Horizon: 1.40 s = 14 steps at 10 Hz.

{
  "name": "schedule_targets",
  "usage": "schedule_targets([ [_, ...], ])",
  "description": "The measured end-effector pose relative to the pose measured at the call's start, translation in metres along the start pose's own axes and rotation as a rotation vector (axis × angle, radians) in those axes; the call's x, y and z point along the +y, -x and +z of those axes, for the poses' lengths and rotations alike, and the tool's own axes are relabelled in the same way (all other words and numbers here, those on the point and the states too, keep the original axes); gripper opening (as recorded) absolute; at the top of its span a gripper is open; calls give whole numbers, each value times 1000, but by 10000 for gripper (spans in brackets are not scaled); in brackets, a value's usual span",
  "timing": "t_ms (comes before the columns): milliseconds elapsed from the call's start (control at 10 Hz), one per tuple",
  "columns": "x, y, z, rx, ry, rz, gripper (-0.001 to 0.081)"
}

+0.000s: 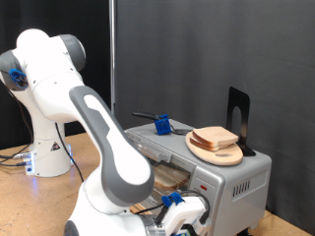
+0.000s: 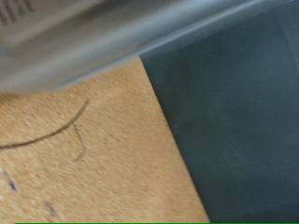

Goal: Make a piece of toast with the oven

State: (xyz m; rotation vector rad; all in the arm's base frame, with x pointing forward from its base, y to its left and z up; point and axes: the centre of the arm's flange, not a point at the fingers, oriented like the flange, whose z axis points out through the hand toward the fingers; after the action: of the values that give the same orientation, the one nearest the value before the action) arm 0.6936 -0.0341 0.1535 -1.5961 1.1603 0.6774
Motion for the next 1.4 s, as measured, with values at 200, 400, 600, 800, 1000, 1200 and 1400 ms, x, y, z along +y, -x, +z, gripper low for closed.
schedule_targets([
  [200,-3,0,1,14,14,-7,0],
  [400,4,-3,2,-9,-95,-188,0],
  [600,12,-5,3,-19,-212,-397,0],
  [800,14,-2,2,-28,-328,-591,0],
  [1000,14,3,2,-46,-434,-774,0],
  [1200,23,-4,0,-65,-355,-621,0],
  [1400,19,-1,-3,-50,-320,-582,0],
])
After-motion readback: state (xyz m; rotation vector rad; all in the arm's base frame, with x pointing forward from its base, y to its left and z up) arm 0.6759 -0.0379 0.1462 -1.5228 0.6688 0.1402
